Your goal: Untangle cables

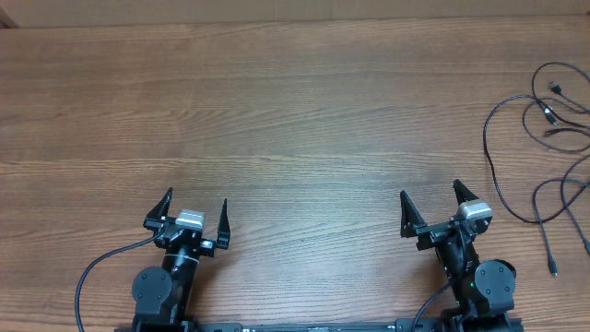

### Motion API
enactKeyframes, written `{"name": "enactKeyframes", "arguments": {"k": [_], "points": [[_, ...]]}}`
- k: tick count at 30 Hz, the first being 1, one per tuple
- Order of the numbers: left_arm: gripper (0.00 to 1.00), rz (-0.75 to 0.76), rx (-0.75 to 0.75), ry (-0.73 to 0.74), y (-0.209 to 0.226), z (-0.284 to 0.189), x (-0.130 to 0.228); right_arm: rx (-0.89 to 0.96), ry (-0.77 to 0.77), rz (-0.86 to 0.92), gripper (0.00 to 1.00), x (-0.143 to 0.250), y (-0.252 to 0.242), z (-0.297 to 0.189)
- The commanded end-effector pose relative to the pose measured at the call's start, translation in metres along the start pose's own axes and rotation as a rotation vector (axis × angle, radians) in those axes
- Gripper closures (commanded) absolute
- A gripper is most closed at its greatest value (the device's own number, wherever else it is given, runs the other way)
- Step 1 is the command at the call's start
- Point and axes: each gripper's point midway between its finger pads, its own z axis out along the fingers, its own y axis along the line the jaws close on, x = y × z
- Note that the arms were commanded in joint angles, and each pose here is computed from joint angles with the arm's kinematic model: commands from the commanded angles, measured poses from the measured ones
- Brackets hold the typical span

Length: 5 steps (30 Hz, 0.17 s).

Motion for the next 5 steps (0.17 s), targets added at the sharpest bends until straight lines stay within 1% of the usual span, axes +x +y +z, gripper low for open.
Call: {"name": "enactKeyframes", "arguments": {"k": [1, 5], "points": [[0.00, -0.004, -0.018, -0.001, 0.0032, -0.0002, 0.0014, 0.008, -0.004, -0.001, 0.00, 0.0018, -0.0018, 0.0000], [0.00, -0.004, -0.018, -0.001, 0.0032, -0.0002, 0.0014, 0.008, -0.004, -0.001, 0.00, 0.0018, -0.0018, 0.0000]]}}
